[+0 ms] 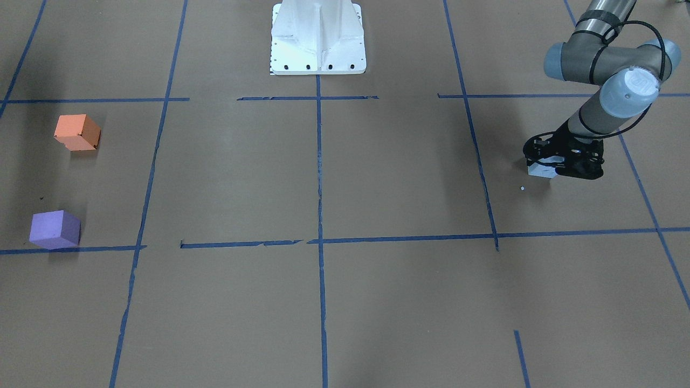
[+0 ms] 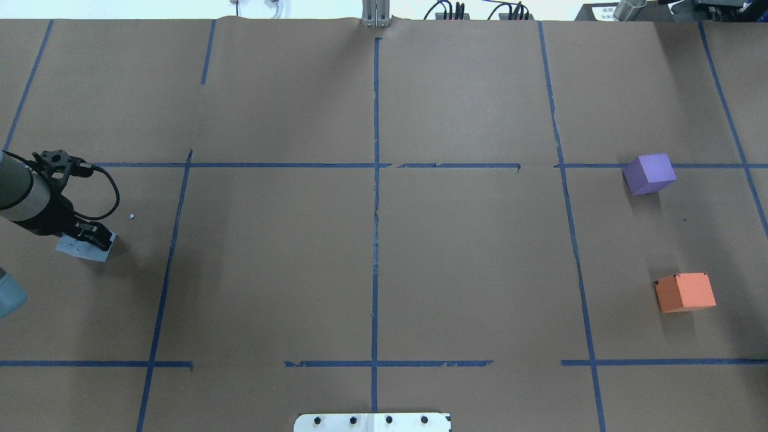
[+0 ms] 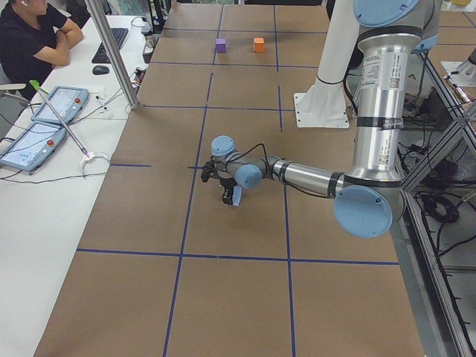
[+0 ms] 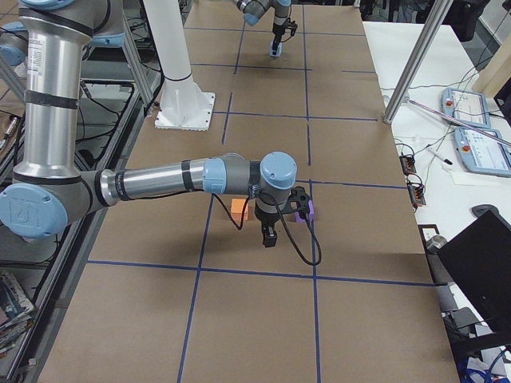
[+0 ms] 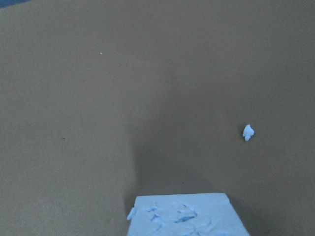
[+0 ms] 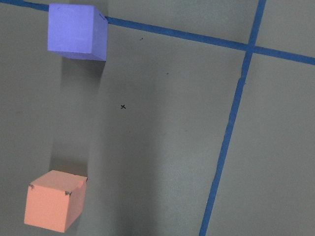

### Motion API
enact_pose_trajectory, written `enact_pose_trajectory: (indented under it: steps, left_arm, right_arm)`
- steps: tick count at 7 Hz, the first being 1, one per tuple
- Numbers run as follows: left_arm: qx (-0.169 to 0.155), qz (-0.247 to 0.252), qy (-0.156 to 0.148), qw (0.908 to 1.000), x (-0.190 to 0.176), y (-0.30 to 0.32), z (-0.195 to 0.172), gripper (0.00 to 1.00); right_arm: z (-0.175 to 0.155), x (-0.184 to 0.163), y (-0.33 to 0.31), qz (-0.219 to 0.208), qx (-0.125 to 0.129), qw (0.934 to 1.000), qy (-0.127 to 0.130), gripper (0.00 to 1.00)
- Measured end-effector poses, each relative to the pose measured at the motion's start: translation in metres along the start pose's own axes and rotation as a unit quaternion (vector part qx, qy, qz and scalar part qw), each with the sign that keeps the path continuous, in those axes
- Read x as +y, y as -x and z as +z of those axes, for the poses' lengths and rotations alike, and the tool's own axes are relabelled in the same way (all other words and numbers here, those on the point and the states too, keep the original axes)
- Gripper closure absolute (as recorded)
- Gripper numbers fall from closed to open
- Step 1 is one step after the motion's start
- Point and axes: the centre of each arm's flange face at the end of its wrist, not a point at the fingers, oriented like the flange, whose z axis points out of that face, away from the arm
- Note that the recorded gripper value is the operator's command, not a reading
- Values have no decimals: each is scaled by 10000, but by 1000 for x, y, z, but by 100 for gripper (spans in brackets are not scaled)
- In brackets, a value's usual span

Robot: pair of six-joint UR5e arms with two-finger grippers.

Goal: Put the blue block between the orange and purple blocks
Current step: 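Lower the left gripper onto the light-blue cube and grasp it, then carry the light-blue cube with the left gripper to the table center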

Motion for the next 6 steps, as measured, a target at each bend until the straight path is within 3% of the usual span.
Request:
enact_pose_trajectory:
  steps: [2, 4, 6]
  left_arm:
    - [552, -354, -282, 9975, -21, -68, -47, 100]
    - [1037, -464, -387, 9928, -52, -215, -80, 100]
    - [751, -464, -547, 9946, -67, -390, -65, 100]
  right_arm:
    - [2, -1, 2, -30, 0, 10000, 25, 0]
    - [4, -7, 9, -109, -2, 9999, 49, 0]
    - [6, -16, 19, -156, -2, 9999, 62, 0]
